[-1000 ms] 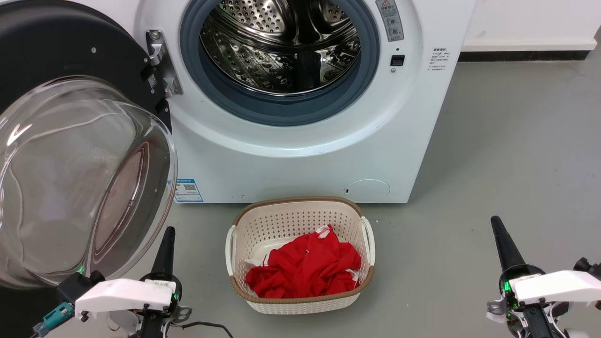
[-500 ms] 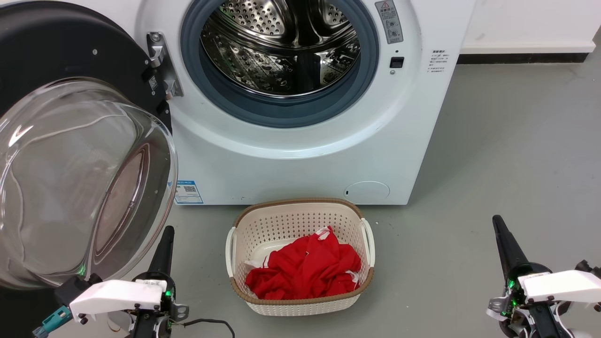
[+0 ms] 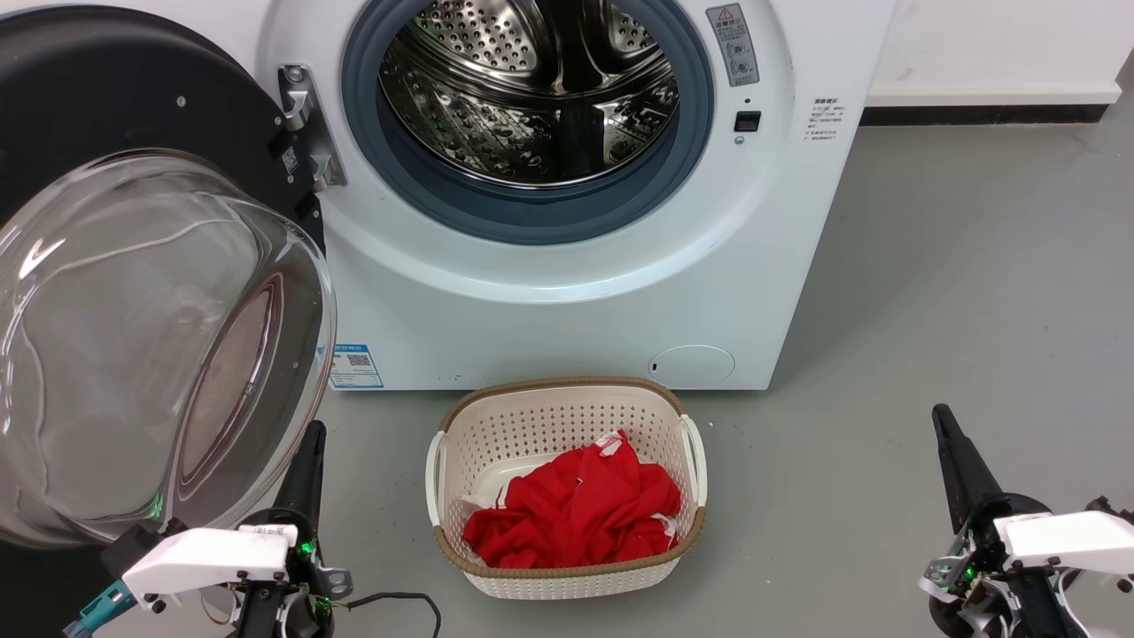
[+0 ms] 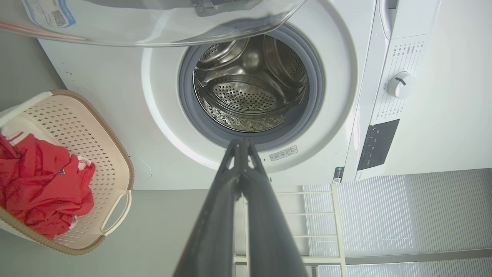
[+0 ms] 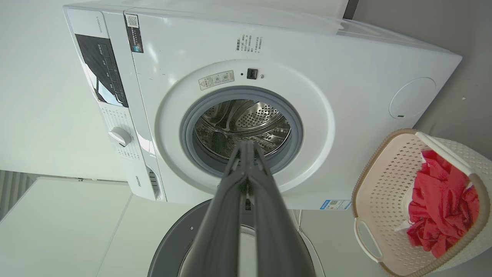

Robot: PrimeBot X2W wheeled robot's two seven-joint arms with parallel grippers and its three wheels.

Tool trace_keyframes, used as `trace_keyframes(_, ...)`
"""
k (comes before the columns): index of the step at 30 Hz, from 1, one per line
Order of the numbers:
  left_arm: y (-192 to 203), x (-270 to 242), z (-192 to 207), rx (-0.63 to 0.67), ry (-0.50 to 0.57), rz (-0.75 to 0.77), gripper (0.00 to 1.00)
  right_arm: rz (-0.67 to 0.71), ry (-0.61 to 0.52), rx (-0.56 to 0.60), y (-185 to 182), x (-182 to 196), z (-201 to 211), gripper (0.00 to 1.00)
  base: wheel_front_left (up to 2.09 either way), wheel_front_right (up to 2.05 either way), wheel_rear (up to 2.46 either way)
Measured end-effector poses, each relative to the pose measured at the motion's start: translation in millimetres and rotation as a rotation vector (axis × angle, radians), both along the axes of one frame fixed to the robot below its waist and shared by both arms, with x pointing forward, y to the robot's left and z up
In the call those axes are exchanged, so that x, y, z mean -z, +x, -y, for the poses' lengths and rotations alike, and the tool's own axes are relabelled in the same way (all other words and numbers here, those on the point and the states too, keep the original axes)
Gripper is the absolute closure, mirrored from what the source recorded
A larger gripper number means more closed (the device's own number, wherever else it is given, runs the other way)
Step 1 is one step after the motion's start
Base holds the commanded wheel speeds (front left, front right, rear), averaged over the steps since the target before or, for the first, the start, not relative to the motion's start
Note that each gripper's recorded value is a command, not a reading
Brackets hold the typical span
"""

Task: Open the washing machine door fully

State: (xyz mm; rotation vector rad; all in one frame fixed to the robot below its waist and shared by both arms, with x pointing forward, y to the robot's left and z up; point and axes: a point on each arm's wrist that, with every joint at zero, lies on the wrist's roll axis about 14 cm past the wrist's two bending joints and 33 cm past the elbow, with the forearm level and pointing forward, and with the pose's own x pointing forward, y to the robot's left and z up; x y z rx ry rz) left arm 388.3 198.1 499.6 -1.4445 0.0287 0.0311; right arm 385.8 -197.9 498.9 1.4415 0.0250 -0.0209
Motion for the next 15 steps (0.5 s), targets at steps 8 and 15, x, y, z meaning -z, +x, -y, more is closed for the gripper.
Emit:
trace_keyframes(8, -0.3, -2.1, -0.7, 0.001, -0.058, 0.013, 1.0, 0.013, 0.058, -0.001, 1.7, -3.8, 0.5, 1.0, 0.0, 0.0, 0.0)
trace_keyframes(15, -0.6, -3.7, -1.1, 0.004, -0.107, 0.023, 1.0, 0.018, 0.108, 0.002, 1.5, -4.8, 1.5, 1.0, 0.0, 0.0, 0.0)
